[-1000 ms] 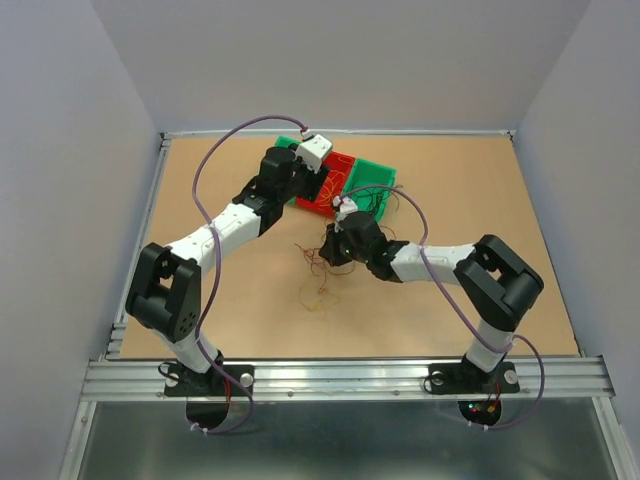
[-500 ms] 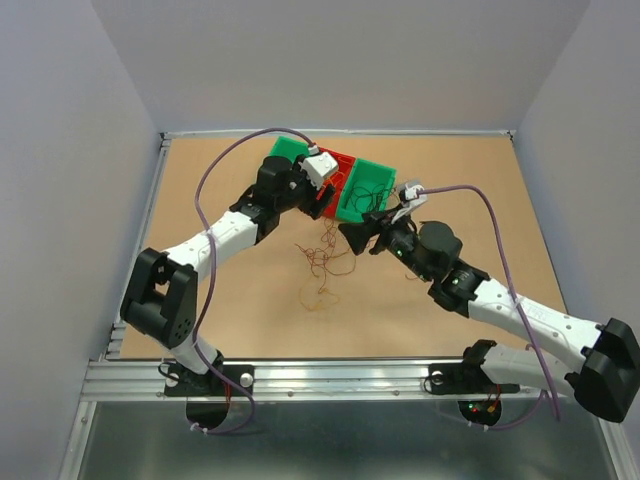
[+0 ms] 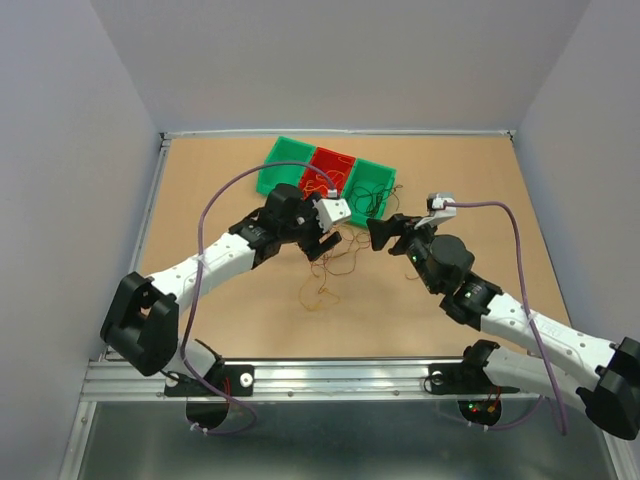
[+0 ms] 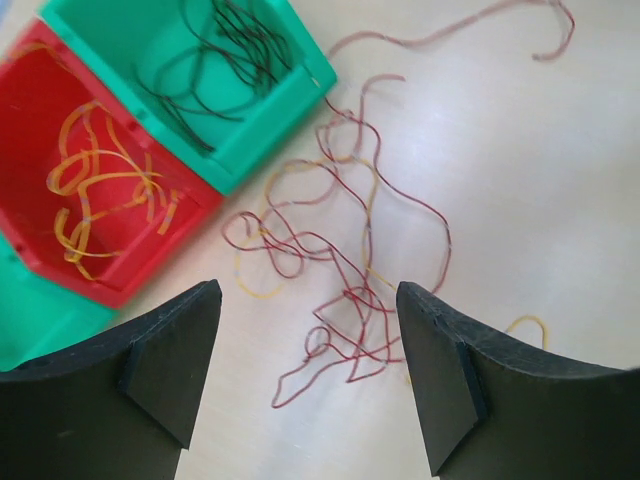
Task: Untangle the cables
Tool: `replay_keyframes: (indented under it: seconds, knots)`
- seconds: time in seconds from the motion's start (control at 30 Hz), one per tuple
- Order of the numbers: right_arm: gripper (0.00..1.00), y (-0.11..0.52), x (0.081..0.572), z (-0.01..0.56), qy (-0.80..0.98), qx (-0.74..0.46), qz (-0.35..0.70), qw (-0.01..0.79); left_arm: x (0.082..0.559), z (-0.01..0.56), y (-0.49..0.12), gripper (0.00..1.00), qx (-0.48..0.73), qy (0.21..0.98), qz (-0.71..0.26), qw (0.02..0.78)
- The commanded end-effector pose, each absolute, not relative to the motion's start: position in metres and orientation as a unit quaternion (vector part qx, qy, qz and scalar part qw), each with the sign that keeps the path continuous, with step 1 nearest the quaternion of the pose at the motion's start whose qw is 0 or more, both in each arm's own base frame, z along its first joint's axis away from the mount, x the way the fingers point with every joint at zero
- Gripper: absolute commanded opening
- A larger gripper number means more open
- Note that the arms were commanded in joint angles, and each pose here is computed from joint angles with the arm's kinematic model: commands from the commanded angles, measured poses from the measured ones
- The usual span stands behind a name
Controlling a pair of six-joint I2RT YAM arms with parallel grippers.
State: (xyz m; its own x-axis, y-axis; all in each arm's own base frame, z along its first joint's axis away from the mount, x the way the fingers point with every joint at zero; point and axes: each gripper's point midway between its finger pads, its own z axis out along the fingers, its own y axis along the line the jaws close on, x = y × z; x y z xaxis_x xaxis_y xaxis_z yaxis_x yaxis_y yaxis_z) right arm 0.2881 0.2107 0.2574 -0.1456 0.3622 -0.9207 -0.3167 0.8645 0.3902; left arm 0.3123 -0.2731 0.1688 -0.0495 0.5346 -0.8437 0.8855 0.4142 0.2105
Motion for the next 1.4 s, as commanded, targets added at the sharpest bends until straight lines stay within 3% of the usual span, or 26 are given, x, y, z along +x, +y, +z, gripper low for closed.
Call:
replay_keyframes:
  seconds: [0.0,0.17,0.3,0.37,0.4,0.43,0.53,0.67,0.8,0.9,1.07,1.37]
  knots:
    - [0.83,0.202,0.294,0.259,0.703,0.038,0.246,0.666,0.309,0.142,-0.267,0.82,0.522,0.717,-0.153,0.435]
    - [0.83,0.203,0.294,0.259,0.703,0.038,0.247,0.666,0.319,0.111,-0.267,0.82,0.521,0.743,-0.127,0.401]
    - [0.83,0.203,0.293,0.260,0.702,0.036,0.250,0.666,0.324,0.090,-0.268,0.74,0.523,0.756,-0.118,0.376]
    - [0.83,0.203,0.293,0.261,0.701,0.036,0.251,0.667,0.323,0.076,-0.268,0.54,0.530,0.763,-0.118,0.349]
    - [0.83,0.203,0.293,0.262,0.700,0.037,0.250,0.667,0.323,0.072,-0.269,0.21,0.533,0.765,-0.120,0.340]
    - [0.83,0.203,0.292,0.261,0.701,0.036,0.251,0.667,0.326,0.074,-0.271,0.00,0.533,0.766,-0.119,0.339]
    - [0.83,0.204,0.293,0.259,0.702,0.035,0.251,0.665,0.327,0.095,-0.271,0.00,0.521,0.757,-0.128,0.373]
    - [0.83,0.220,0.292,0.250,0.706,0.005,0.268,0.655,0.291,0.187,-0.285,0.00,0.542,0.667,-0.212,0.466]
    - [0.89,0.262,0.271,0.249,0.671,-0.123,0.340,0.647,0.226,0.233,-0.304,0.00,0.600,0.586,-0.332,0.431]
    - [0.94,0.287,0.240,0.264,0.603,-0.207,0.414,0.649,0.201,0.260,-0.311,0.00,0.622,0.559,-0.367,0.408]
    - [0.96,0.293,0.211,0.267,0.551,-0.270,0.448,0.650,0.195,0.298,-0.312,0.00,0.619,0.540,-0.369,0.436]
    - [0.95,0.309,0.211,0.261,0.547,-0.303,0.457,0.632,0.180,0.335,-0.320,0.00,0.622,0.515,-0.402,0.431]
